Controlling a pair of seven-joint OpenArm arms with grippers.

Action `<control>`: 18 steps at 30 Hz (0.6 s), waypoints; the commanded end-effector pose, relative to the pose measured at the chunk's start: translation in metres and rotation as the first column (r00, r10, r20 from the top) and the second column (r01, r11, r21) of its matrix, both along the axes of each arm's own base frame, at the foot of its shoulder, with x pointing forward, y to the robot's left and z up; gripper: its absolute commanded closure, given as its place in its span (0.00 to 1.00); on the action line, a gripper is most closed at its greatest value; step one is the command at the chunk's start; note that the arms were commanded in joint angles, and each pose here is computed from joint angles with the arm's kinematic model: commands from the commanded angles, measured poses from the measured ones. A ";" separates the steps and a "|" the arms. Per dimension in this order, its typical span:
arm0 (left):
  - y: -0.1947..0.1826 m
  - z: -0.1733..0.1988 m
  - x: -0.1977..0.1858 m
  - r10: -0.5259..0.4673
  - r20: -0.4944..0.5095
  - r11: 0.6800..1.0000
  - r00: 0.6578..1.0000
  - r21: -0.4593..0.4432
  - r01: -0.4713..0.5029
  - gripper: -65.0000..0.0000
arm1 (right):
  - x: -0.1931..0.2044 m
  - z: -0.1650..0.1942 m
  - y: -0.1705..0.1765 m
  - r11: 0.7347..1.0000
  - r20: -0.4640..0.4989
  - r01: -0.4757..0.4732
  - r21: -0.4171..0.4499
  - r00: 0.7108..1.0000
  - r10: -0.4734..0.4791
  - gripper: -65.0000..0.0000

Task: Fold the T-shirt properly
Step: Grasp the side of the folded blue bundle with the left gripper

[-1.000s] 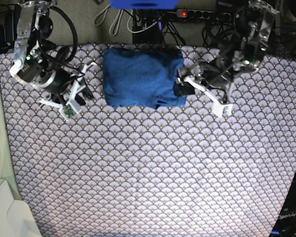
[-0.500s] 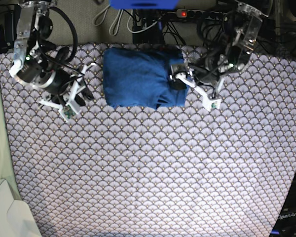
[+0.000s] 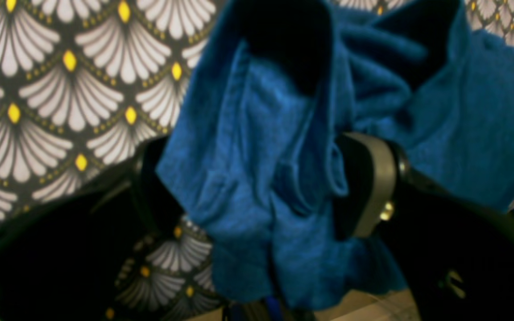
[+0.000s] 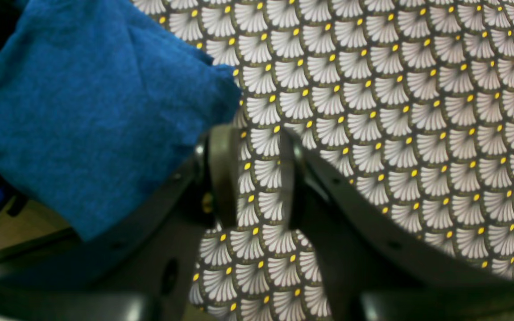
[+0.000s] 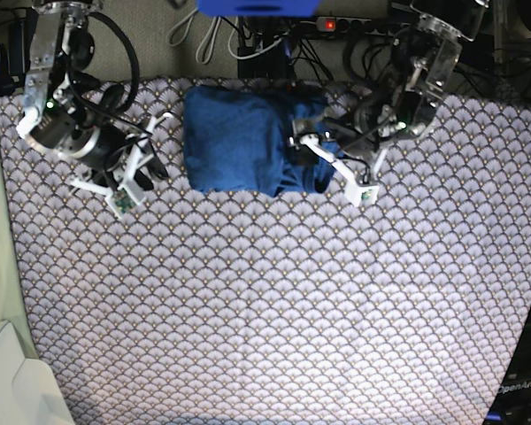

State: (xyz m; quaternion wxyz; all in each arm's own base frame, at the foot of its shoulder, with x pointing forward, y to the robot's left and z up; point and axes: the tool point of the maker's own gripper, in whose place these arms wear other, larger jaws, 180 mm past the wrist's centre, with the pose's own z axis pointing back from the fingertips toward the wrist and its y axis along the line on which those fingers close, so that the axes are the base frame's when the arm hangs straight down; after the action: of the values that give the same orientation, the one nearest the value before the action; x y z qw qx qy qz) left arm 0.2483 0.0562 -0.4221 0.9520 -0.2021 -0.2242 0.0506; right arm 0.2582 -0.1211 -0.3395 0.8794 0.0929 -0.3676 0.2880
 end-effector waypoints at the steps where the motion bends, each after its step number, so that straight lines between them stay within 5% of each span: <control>1: -0.001 -0.005 -0.005 0.002 -0.030 1.000 1.000 0.003 -0.002 0.23 | 0.007 0.012 0.002 1.000 0.046 -0.009 0.013 0.999 0.009 0.74; 11: -0.031 -0.012 -0.028 -0.092 -0.074 0.996 0.993 -0.024 0.090 0.24 | 0.009 0.014 0.002 1.000 0.054 -0.009 0.013 0.999 0.009 0.74; 14: -0.030 -0.013 -0.030 -0.097 -0.079 0.995 0.992 -0.021 0.096 0.39 | 0.009 0.013 0.002 1.000 0.052 -0.009 0.013 0.999 0.009 0.74; 18: -0.028 -0.013 -0.030 -0.093 -0.080 0.996 0.992 -0.016 0.092 0.75 | 0.009 0.013 0.002 1.000 0.052 -0.009 0.013 0.999 0.009 0.74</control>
State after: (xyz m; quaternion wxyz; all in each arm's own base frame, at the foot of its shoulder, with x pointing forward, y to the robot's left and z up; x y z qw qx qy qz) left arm 0.2305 0.0281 -0.4297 0.9540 -0.2199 -0.2027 0.0195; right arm 0.2612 -0.1211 -0.3372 0.8777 0.0916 -0.3714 0.2884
